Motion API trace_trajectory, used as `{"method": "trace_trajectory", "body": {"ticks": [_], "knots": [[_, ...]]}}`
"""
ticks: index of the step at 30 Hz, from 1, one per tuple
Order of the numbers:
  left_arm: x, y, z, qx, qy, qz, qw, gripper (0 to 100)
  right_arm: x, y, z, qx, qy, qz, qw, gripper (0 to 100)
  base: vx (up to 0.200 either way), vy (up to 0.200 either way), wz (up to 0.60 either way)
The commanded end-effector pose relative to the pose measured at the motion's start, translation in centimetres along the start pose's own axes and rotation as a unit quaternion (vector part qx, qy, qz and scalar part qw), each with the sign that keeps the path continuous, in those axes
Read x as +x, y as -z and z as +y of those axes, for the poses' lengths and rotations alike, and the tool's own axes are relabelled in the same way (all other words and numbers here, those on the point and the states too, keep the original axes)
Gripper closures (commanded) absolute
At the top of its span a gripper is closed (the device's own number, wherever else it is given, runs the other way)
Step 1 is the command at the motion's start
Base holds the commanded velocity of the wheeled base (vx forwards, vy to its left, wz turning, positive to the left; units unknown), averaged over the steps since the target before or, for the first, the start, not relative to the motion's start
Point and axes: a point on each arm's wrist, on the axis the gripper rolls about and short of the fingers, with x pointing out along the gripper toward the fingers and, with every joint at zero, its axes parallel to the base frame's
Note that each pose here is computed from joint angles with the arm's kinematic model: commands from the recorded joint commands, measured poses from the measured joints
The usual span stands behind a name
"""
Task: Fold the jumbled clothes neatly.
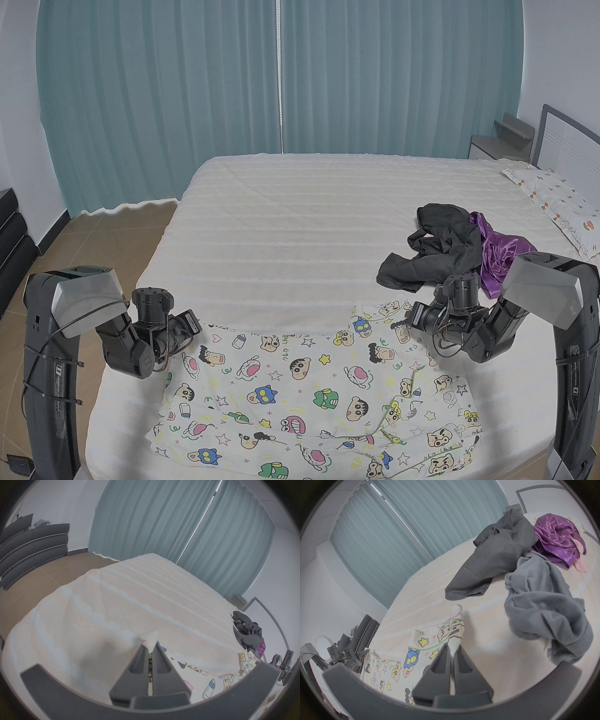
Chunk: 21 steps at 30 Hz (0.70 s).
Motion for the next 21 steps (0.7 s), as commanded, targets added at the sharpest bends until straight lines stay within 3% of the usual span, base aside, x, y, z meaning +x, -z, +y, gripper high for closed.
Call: {"method": "trace_trajectory", "body": {"ticks": [1, 6, 12, 21], "knots": [[-1.7, -0.8, -0.4, -0.001, 0.024, 0.008, 0.9997, 100, -1.8, -0.6, 0.7, 0.000, -0.006, -0.003, 1.0000, 100, 0.000, 0.000, 0.00], [-3.1, -1.9, -0.6, -0.002, 0.051, 0.012, 0.9986, 100, -3.9, -1.0, 1.2, 0.000, -0.023, 0.006, 0.9997, 100, 0.000, 0.000, 0.00], [-3.9, -3.4, -0.1, -0.008, 0.047, -0.008, 0.9988, 100, -6.3, -0.8, 1.7, -0.005, -0.047, -0.007, 0.9989, 100, 0.000, 0.000, 0.00], [-6.2, -3.6, 0.8, -0.016, 0.040, -0.002, 0.9991, 100, -8.3, 0.3, 1.4, -0.010, -0.056, -0.021, 0.9982, 100, 0.000, 0.000, 0.00]]}}
